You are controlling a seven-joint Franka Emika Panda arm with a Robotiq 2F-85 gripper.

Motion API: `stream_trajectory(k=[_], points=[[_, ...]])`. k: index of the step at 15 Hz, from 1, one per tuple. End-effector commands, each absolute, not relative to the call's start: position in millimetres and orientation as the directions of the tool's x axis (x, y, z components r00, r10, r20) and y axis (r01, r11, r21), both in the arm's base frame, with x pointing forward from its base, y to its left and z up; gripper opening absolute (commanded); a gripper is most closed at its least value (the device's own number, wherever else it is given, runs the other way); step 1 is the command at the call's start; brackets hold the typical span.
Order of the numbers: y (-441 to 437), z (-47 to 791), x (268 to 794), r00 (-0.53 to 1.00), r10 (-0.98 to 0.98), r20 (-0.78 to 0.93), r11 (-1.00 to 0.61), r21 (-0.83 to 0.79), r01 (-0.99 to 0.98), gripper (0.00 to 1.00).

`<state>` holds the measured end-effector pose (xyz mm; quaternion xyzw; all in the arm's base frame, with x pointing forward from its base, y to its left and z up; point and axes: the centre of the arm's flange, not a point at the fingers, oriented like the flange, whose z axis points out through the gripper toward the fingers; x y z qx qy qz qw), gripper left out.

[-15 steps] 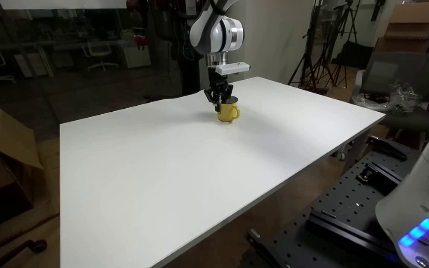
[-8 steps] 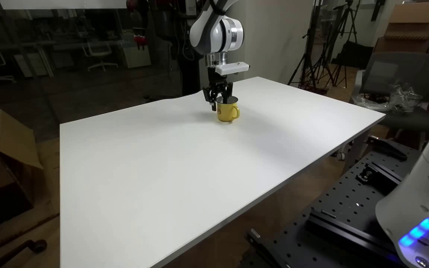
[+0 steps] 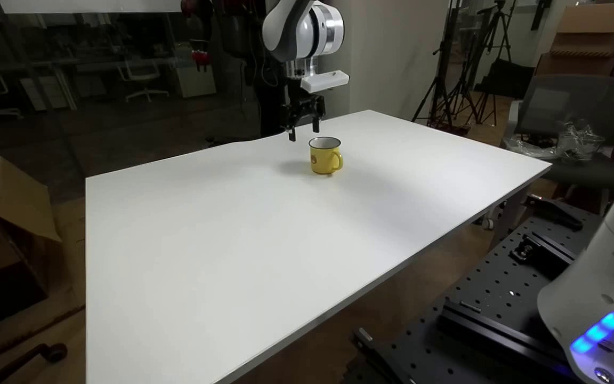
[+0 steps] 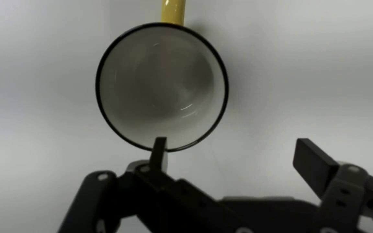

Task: Move the cup backwards

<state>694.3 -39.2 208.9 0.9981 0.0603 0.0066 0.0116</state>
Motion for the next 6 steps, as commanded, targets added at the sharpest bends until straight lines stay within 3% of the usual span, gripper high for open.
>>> stream_trajectory(k=[1, 6], points=[[-34.5, 217.5, 691.9, 0.992, 0.128, 0.023, -0.992, 0.026, 0.127, 1.0], [-26.9, 236.8, 680.6, 0.99, 0.138, 0.036, -0.99, 0.027, 0.137, 1.0]])
